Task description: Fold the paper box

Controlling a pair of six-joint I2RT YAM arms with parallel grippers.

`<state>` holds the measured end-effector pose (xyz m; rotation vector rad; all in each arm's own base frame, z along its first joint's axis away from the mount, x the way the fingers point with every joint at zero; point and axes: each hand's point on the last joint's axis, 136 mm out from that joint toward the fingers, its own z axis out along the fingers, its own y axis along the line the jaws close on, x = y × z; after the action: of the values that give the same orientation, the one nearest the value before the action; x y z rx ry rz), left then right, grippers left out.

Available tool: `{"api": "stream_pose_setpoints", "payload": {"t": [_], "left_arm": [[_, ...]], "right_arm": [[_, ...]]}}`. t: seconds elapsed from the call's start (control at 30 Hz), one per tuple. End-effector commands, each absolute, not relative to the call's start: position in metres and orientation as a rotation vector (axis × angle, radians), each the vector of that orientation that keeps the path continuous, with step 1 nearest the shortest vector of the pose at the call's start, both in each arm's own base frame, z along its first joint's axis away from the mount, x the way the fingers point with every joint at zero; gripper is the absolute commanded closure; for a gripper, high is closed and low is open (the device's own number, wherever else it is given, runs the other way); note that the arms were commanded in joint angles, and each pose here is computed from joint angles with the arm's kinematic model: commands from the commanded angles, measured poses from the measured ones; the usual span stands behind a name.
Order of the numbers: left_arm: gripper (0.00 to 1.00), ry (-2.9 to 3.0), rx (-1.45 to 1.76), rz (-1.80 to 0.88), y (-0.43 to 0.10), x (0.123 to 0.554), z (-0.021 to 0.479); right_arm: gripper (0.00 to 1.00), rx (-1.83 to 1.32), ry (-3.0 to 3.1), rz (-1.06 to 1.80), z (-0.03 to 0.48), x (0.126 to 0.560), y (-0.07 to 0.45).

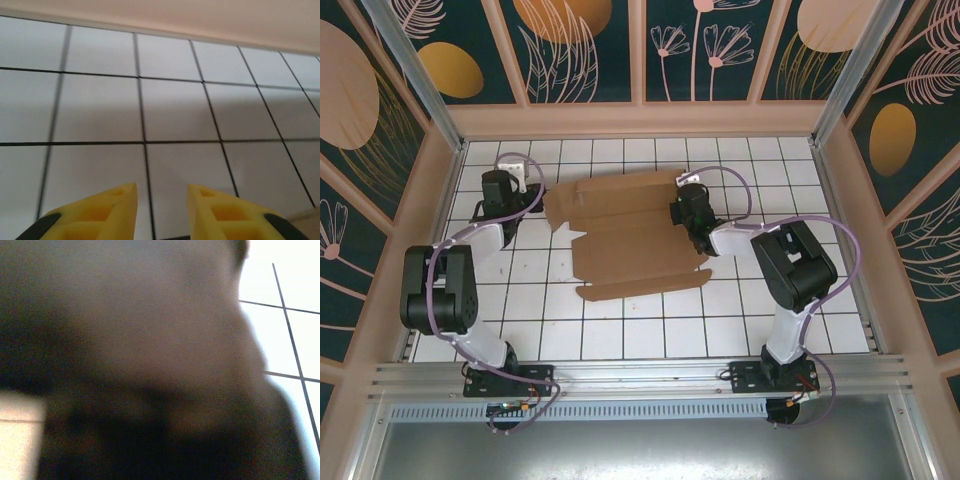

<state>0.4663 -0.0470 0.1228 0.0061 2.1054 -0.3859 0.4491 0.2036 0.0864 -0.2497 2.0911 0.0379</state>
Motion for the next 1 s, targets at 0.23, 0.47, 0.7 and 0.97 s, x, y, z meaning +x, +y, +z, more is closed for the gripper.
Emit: {"api": "stream_pose_setpoints", "payload": {"t": [0.23,0.47,0.7,0.97], "left_arm": [[0.67,2.023,0.164,-0.679,-0.092,0.447,0.153],[0.67,2.035,0.212,-0.727,-0.116,0.431,0.151],[0.67,2.049,0.256,-0.773,-0.136,0.411,0.147],[0.59,2.013,0.289,-0.792,-0.149,0.395,0.153]], "right_arm": [[0.99,-0.389,2.240,-0.032,0.043,0.427,0.204],[0.99,-0.375,2.252,-0.032,0.041,0.428,0.203],[0.99,-0.363,2.260,-0.030,0.038,0.427,0.202],[0.99,-0.361,2.267,-0.024,0.036,0.428,0.204]]}}
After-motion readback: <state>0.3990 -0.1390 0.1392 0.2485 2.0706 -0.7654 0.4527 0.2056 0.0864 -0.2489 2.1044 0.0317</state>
